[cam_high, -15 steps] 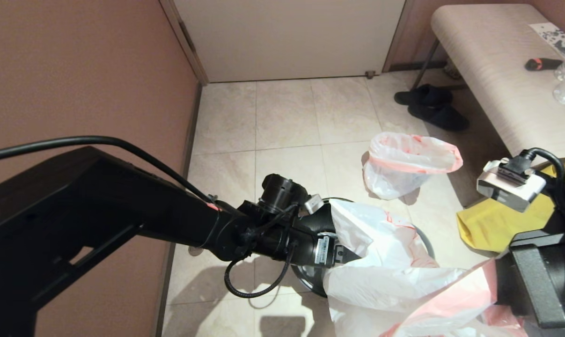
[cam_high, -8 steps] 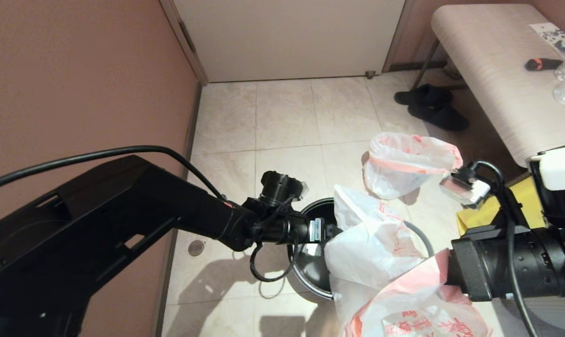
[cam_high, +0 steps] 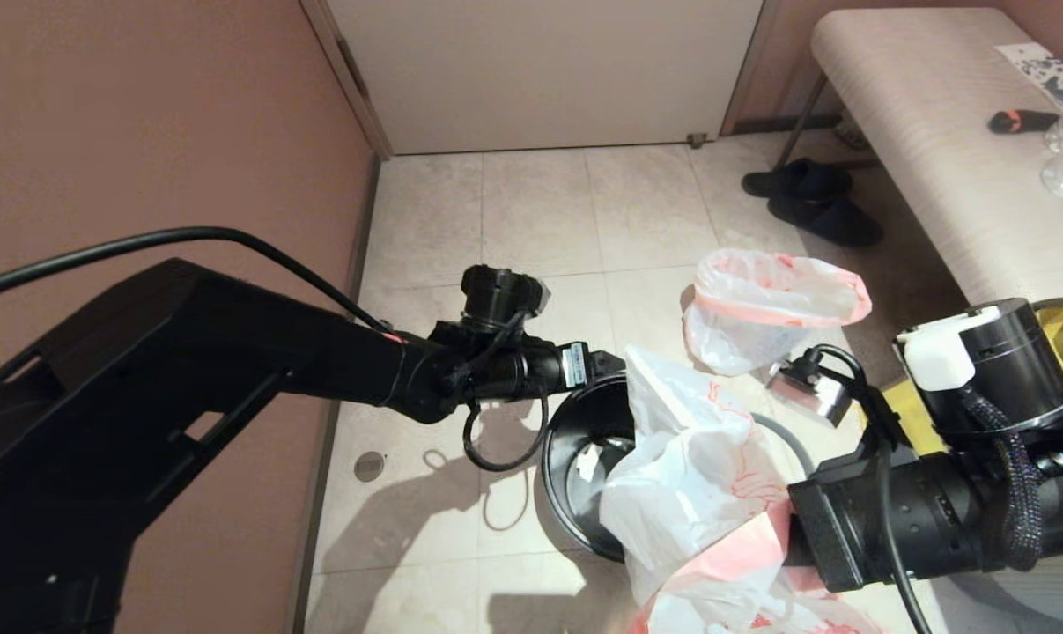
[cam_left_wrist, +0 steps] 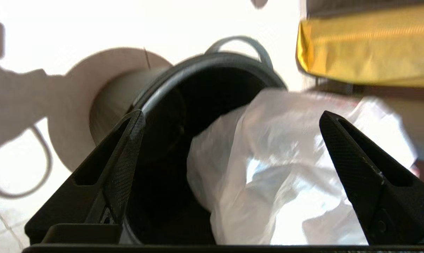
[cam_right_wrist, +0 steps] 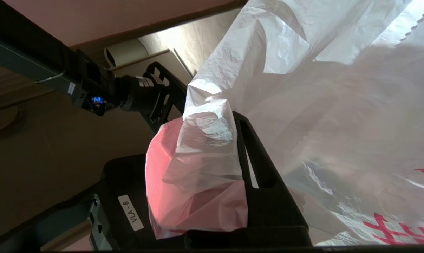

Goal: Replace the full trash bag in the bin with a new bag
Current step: Put the new garbage bag on the trash can

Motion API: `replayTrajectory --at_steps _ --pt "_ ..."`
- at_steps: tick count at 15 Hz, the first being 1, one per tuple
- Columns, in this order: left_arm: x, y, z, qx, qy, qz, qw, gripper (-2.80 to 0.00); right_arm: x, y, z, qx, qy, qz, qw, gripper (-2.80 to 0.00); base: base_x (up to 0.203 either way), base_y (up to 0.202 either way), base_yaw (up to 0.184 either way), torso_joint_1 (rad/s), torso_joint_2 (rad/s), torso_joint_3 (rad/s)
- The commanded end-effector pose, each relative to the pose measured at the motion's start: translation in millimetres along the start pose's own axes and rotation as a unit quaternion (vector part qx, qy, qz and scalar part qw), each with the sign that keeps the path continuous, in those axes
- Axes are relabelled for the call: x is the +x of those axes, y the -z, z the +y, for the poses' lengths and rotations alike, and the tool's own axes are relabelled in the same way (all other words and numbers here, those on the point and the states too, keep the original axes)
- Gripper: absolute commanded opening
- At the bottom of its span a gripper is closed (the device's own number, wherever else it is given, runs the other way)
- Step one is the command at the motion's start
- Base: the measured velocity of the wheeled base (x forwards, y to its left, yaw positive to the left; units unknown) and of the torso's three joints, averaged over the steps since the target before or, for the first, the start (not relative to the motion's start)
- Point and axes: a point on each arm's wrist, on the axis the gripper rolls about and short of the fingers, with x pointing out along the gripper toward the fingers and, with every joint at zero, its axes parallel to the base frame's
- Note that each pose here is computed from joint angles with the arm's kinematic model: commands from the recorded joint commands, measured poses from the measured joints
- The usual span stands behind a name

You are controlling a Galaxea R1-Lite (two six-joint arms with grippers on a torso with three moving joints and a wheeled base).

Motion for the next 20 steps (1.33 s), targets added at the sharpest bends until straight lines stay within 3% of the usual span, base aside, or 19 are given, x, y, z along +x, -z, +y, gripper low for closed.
replayTrajectory --at_steps 1,5,9,12,14,15,17,20 --pt "-6 -10 -6.4 0.002 -0.001 -0.021 0.9998 0.00 2 3 -1 0.004 -0.002 0.009 1.000 -2.80 0.000 0.000 0.000 0.000 0.00 0.000" --pt "-1 1 1.8 -0.003 -0.017 -0.009 0.9998 0.00 -1 15 3 0.001 -0.023 0.031 0.999 -2.80 0.000 0.000 0.000 0.000 0.00 0.000" --pt "-7 -15 0.7 -0.007 -0.003 -0.067 0.9977 0.00 1 26 15 -0.019 -0.045 0.064 0.997 -2.80 0.000 0.000 0.000 0.000 0.00 0.000" --pt "-13 -30 -4.9 -0.006 0.017 -0.114 0.9933 0.00 9 48 24 -0.039 -0.044 0.138 0.989 -2.80 0.000 0.000 0.000 0.000 0.00 0.000" --pt "-21 -33 -10.4 -0.015 0.024 -0.118 0.9926 0.00 6 65 21 -0.075 -0.013 0.200 0.977 -2.80 0.000 0.000 0.000 0.000 0.00 0.000" --pt "-21 -30 -9.5 -0.017 0.022 -0.115 0.9930 0.00 4 70 20 -0.116 0.017 0.218 0.969 -2.80 0.000 0.000 0.000 0.000 0.00 0.000" --pt "-21 -24 -5.7 -0.020 0.015 -0.106 0.9941 0.00 6 70 18 -0.181 0.087 0.222 0.954 -2.80 0.000 0.000 0.000 0.000 0.00 0.000" --pt "-22 -17 -6.4 -0.019 0.015 -0.099 0.9948 0.00 14 57 14 -0.245 0.127 0.213 0.937 -2.80 0.000 0.000 0.000 0.000 0.00 0.000"
